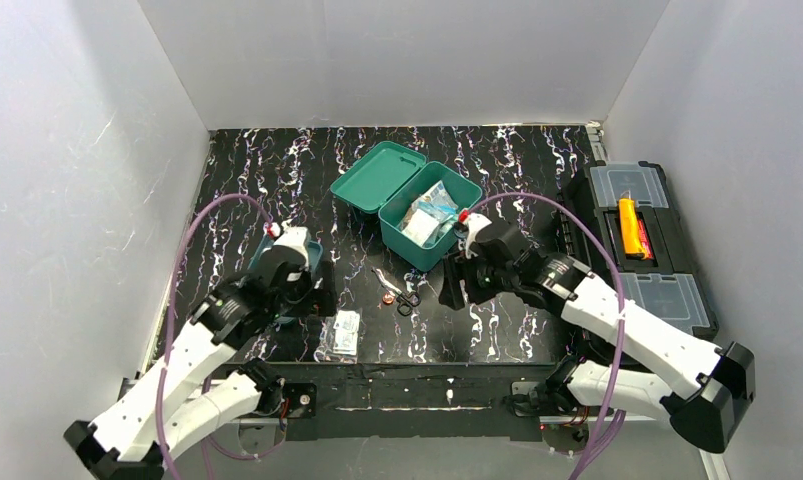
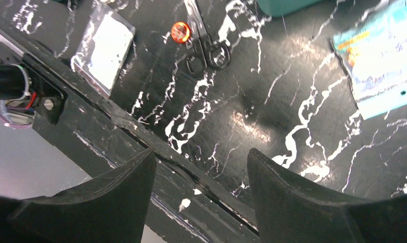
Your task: Organize the medicine kit
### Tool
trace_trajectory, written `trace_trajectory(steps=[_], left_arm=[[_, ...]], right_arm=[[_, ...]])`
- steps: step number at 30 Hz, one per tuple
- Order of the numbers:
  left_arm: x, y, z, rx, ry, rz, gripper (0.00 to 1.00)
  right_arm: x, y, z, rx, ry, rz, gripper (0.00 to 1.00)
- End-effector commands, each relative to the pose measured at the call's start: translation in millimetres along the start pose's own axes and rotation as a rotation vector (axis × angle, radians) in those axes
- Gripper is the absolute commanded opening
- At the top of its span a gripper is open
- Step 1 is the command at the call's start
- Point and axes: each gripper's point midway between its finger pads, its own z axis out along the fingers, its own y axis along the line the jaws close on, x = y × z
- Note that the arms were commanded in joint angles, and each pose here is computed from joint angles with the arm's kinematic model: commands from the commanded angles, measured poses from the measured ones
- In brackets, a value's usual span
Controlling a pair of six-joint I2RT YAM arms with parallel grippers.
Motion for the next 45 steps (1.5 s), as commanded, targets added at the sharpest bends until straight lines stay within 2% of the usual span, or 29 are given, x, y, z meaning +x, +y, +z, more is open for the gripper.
trace_trajectory(steps=[1,5,13,23,30,36,43,45], left_arm=[[25,-18,19,0.036,0.157,-0.047,1.00],[44,-24,40,0.025,0.262,-0.057,0.99],[69,-30,69,-0.014,0.370,-0.053,0.99],[107,-25,94,-0.123,0.525,0.066,1.00],[125,-26,105,-0.166,0.579,0.087,1.00],[132,-30,110,-0.178,0.605,0.106,0.82],[132,-36,112,-0.171,0.611,0.125,0.41],[131,-37,112,-0.168,0.611,0.129,0.33]], right_arm=[[12,-10,0,0.029,-0.029,0.066,0.74],[33,-17,3,0.047,0.006,0.123,0.74],[60,-21,7,0.021,0.026,0.189,0.74],[71,-24,6,0.021,0.030,0.198,0.74],[77,-27,6,0.024,0.027,0.211,0.74],[83,-29,4,0.024,0.022,0.226,0.74],[87,-31,2,0.024,0.016,0.240,0.73],[88,-31,2,0.024,0.016,0.243,0.73]])
